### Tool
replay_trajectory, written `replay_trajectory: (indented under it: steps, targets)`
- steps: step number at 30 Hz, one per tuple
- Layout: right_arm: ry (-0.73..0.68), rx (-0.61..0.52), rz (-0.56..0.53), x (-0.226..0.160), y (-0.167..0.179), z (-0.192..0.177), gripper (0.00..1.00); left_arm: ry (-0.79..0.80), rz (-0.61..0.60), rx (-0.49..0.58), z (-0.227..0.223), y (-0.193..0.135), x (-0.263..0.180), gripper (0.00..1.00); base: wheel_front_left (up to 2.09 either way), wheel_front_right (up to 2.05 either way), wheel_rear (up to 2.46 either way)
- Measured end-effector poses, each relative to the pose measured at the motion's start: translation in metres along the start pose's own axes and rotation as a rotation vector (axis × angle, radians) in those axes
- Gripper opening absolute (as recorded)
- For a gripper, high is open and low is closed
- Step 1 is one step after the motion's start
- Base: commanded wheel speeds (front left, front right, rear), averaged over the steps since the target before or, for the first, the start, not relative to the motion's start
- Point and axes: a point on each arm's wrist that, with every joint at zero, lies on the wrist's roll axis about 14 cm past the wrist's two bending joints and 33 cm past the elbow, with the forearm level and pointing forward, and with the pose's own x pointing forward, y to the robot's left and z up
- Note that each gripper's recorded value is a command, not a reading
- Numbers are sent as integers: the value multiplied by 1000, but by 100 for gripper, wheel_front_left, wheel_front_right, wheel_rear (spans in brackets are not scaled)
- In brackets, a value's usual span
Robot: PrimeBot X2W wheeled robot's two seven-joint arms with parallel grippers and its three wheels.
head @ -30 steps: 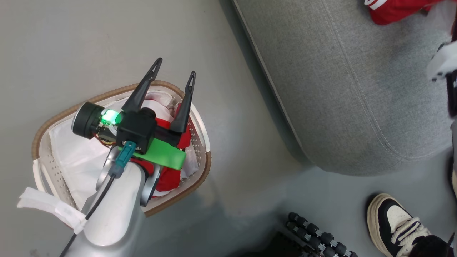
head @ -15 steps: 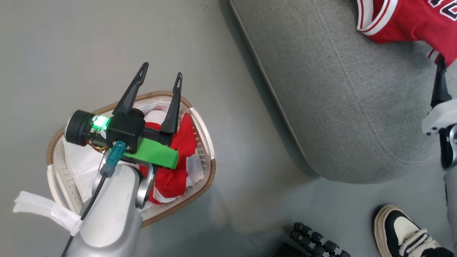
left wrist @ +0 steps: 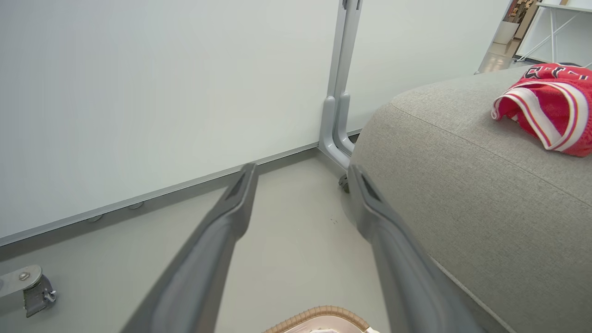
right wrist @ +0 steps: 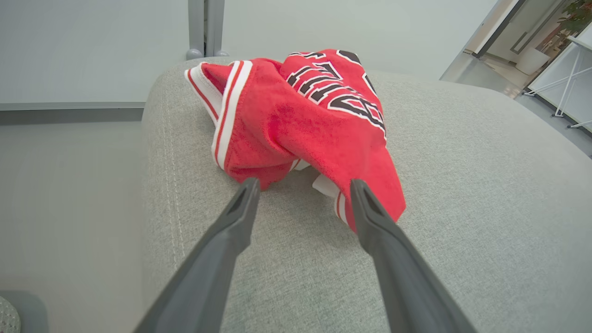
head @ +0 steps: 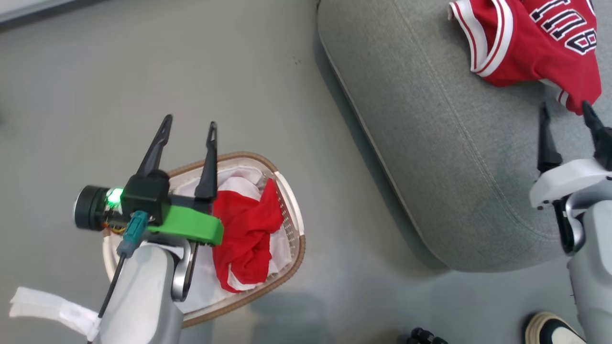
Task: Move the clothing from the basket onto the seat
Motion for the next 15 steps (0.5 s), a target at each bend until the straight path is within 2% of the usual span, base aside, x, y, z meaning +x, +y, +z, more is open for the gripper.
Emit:
replay_trajectory:
  steps: [8, 15]
  targets:
    - [-112, 48, 164, 9, 61, 40, 100, -9, 137, 35, 18, 33, -30, 100, 0, 0, 0]
    - [-158, 84, 297, 6, 114, 59, 100, -7, 265, 45, 28, 61, -62, 100, 0, 0, 0]
